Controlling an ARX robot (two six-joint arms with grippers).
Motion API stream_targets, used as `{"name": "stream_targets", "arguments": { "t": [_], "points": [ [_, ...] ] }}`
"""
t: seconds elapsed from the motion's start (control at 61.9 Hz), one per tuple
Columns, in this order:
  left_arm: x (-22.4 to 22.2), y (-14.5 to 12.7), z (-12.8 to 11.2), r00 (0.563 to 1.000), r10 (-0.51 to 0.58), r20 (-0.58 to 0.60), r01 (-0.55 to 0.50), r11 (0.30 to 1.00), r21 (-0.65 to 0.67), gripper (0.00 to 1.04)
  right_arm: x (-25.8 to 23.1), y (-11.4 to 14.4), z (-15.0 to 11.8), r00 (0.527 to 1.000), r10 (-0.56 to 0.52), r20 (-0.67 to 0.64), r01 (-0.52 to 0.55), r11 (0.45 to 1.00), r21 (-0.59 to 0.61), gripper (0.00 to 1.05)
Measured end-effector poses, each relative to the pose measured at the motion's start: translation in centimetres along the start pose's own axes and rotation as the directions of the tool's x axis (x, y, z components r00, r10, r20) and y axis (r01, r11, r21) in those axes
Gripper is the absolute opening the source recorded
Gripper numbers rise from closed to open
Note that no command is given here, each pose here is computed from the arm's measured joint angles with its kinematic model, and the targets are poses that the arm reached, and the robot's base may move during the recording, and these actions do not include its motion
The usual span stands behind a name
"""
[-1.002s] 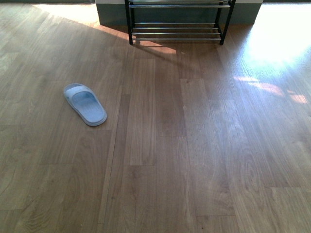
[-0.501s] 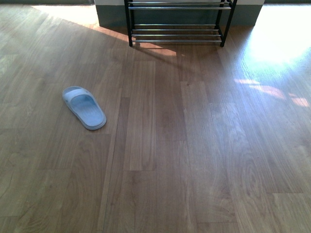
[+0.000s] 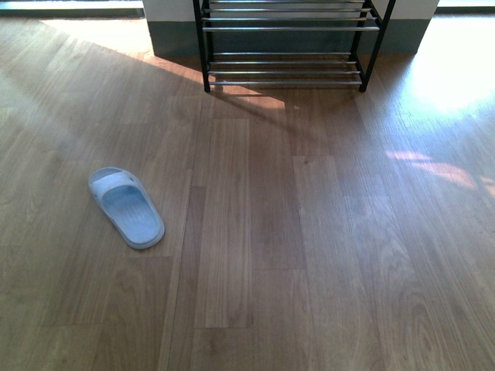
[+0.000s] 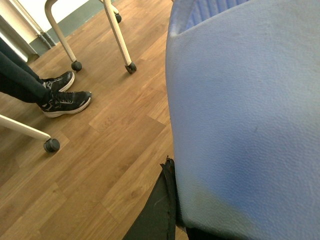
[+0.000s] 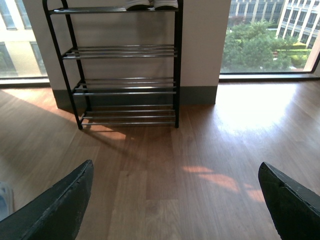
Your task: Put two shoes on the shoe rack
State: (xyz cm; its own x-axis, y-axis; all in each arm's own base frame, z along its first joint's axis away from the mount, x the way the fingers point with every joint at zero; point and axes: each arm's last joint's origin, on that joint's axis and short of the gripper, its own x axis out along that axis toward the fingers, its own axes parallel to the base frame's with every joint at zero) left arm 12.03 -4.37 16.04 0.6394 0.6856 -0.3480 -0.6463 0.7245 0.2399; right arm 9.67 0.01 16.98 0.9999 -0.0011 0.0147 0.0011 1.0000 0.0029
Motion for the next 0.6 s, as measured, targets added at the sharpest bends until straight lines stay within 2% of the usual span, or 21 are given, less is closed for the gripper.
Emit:
{"name": "stream_targets", "arguments": {
  "t": [0.598],
  "points": [
    [-0.02,0.0,-0.02,1.0,0.0,0.002,0.0,1.0,0.001,0.02,0.0,0.01,0.0,1.0,0.003,0.0,-0.003,1.0,0.0,0.96]
  ]
}}
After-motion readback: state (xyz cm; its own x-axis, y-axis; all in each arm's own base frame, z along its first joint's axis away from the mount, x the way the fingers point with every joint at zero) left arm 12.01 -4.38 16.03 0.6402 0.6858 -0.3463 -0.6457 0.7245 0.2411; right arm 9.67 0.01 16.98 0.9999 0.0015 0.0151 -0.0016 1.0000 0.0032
